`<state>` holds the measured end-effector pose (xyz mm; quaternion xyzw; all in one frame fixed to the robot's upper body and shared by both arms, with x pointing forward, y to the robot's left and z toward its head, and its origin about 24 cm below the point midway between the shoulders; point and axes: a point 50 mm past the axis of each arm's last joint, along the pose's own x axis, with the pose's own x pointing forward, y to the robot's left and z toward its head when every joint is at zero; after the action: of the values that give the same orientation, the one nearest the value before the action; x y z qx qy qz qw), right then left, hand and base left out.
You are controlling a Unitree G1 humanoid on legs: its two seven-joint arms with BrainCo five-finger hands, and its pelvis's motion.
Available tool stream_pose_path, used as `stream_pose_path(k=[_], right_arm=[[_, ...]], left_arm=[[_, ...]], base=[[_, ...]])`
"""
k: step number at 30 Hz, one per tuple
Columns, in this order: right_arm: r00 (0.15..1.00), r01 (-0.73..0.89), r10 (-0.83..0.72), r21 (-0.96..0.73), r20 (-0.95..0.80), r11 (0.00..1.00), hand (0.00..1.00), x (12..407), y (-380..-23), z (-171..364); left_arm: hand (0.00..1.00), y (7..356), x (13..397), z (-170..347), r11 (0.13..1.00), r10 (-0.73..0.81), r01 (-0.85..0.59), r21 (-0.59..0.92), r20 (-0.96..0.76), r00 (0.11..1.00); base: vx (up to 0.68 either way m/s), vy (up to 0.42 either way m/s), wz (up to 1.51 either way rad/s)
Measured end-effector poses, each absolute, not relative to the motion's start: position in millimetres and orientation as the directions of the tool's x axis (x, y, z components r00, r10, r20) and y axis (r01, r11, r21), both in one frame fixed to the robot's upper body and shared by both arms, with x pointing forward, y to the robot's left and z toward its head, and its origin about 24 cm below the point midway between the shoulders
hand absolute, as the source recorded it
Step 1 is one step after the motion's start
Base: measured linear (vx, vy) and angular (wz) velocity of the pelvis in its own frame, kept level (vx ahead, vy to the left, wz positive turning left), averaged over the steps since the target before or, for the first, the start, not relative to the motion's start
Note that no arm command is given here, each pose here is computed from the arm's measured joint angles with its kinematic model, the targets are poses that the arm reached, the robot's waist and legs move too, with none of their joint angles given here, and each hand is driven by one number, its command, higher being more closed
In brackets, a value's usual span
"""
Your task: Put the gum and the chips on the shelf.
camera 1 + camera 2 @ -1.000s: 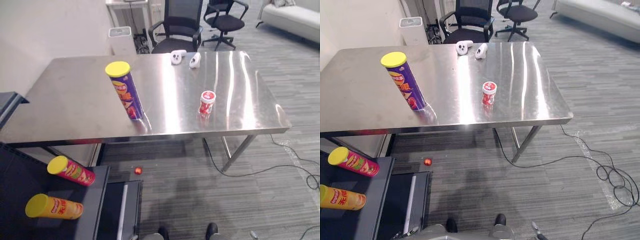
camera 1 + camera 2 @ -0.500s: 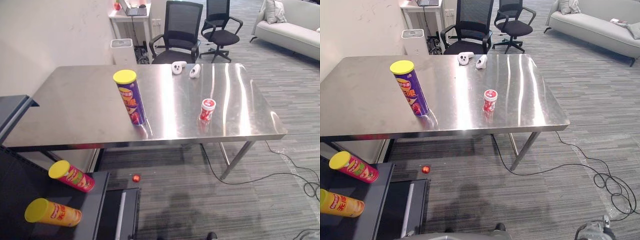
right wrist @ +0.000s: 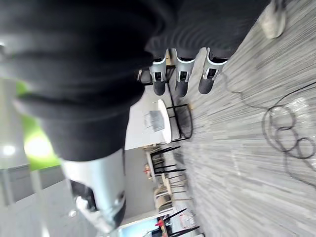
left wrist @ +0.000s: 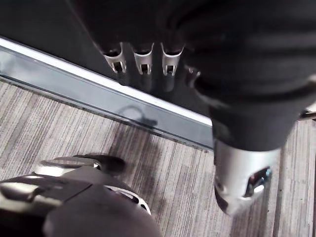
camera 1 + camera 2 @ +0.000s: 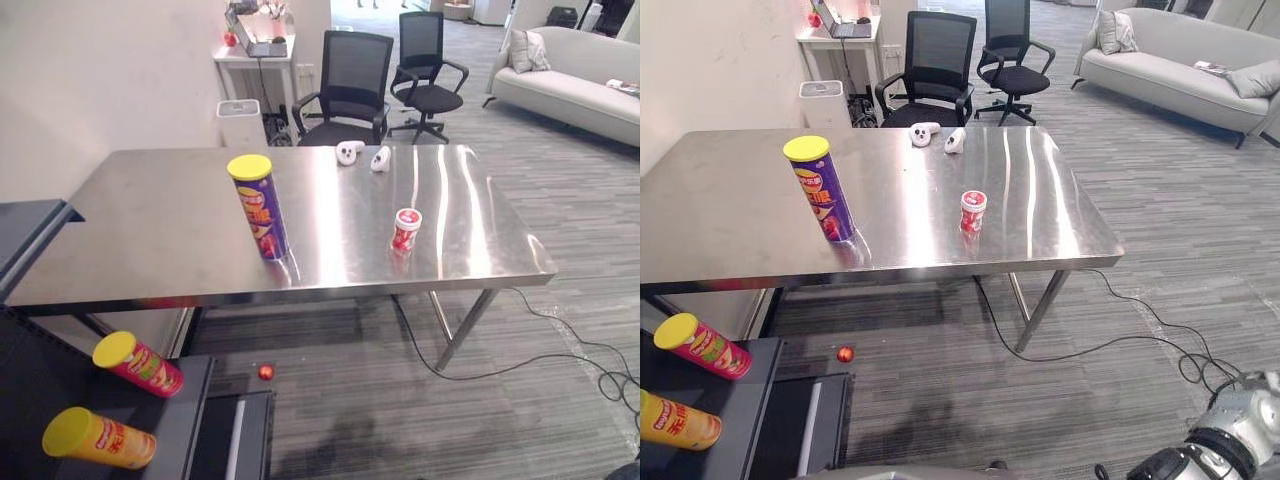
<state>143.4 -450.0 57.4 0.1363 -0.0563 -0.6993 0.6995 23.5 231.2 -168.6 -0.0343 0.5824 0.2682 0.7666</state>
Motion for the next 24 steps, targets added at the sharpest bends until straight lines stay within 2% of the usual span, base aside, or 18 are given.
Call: stream_pose_path(k=[7,8,9,10,17,24], right_arm=[[0.196,0.948,-0.964,0.219,0.178,0.233,0.0,180,-432,113],[0.262,0.935,-0.937,0.182,0.23,0.306,0.0,189,-425,121],[0.294,0.926,-0.922,0.164,0.254,0.34,0.0,194,-421,124],[0.384,0.894,-0.873,0.114,0.301,0.433,0.0,207,-409,131],[0.628,0.742,-0.691,-0.008,0.359,0.67,0.0,247,-369,139],[0.788,0.579,-0.513,-0.127,0.339,0.805,0.0,275,-331,132]], left_arm=[[0.0,229,22,-168,0.869,0.368,-0.418,0.263,-0.91,0.192],[0.0,229,21,-168,0.872,0.366,-0.412,0.264,-0.91,0.193],[0.0,229,21,-168,0.872,0.366,-0.412,0.263,-0.91,0.193],[0.0,229,20,-168,0.873,0.365,-0.412,0.263,-0.911,0.193],[0.0,227,17,-168,0.872,0.363,-0.417,0.257,-0.911,0.198],[0.0,226,21,-167,0.872,0.363,-0.421,0.25,-0.907,0.212]], base=[[0.0,0.0,0.02],[0.0,0.0,0.16],[0.01,-0.002,0.22],[0.01,-0.003,0.17],[0.01,-0.001,0.2],[-0.01,0.002,0.2]])
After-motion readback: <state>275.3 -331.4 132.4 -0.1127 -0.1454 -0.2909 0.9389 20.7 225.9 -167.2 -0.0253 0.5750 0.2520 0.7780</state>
